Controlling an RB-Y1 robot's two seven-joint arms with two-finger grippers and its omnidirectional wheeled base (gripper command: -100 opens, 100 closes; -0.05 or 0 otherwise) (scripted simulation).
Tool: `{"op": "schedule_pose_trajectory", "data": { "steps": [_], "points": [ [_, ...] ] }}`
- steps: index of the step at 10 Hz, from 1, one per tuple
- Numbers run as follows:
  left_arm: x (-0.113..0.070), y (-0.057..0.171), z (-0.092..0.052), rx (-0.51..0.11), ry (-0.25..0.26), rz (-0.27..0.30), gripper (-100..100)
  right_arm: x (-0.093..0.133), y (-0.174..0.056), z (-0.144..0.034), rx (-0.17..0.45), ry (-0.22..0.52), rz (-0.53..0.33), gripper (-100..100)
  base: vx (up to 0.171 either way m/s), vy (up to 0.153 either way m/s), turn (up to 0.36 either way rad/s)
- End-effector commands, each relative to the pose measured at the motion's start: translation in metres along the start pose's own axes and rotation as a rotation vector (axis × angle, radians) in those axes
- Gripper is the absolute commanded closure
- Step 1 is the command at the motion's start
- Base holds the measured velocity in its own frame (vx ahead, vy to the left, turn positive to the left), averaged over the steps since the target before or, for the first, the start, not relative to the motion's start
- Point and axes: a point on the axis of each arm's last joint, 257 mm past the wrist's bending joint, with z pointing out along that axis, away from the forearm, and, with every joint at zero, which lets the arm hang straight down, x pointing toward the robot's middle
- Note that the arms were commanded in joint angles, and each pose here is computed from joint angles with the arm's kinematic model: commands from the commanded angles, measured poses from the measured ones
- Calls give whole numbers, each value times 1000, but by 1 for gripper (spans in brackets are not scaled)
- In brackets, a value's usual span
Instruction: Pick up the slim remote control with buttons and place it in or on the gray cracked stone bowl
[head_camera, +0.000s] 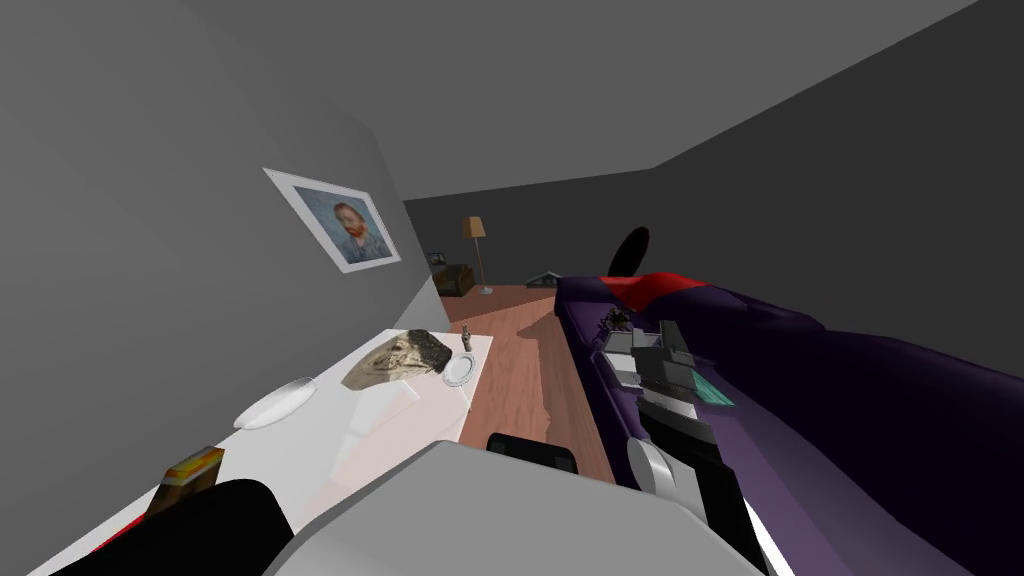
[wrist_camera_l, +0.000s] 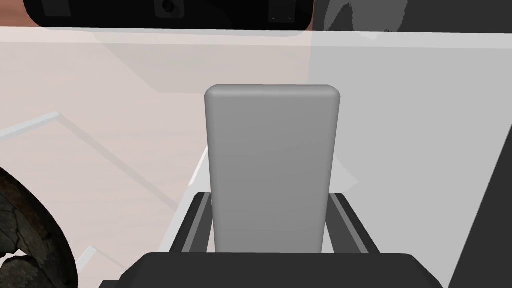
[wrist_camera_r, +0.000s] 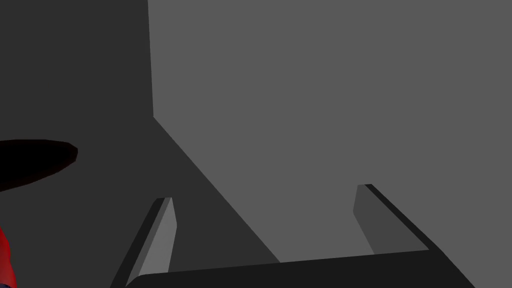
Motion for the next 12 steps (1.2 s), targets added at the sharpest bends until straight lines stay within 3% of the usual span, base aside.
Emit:
{"op": "schedule_pose_trajectory", "data": {
  "steps": [1, 4, 5, 6, 7, 8, 9, 10, 11, 12],
  "points": [
    [-12, -5, -7, -9, -10, 18, 100, 0, 0, 0, 0, 0, 0, 0, -34, -51, 83],
    [-26, -37, -14, -12, -8, 52, 100, 0, 0, 0, 0, 0, 0, 0, -36, -44, 150],
    [-40, -37, -20, -20, -25, 69, 100, 0, 0, 0, 0, 0, 0, 0, -27, -48, 79],
    [-33, -33, -17, -16, -17, 59, 100, 0, 0, 0, 0, 0, 0, 0, -11, -18, 0],
    [-35, -33, -18, -18, -19, 59, 0, 0, 0, 0, 0, 0, 0, 0, 0, 0, 0],
    [-57, 1, -40, -87, -51, 80, 100, 0, 0, 0, 0, 0, 0, 0, 106, -31, -83],
    [-66, 0, -44, -93, -61, 93, 100, 0, 0, 0, 0, 0, 0, 0, 150, -22, -37],
    [-81, 18, -59, -133, -79, 113, 100, 0, 0, 0, 0, 0, 0, 0, 165, -10, -27],
    [-83, 17, -60, -134, -81, 115, 100, 0, 0, 0, 0, 0, 0, 0, 122, -6, -18],
    [-96, 31, -75, -170, -95, 137, 100, 0, 0, 0, 0, 0, 0, 0, 114, -16, -36]
  ]
}}
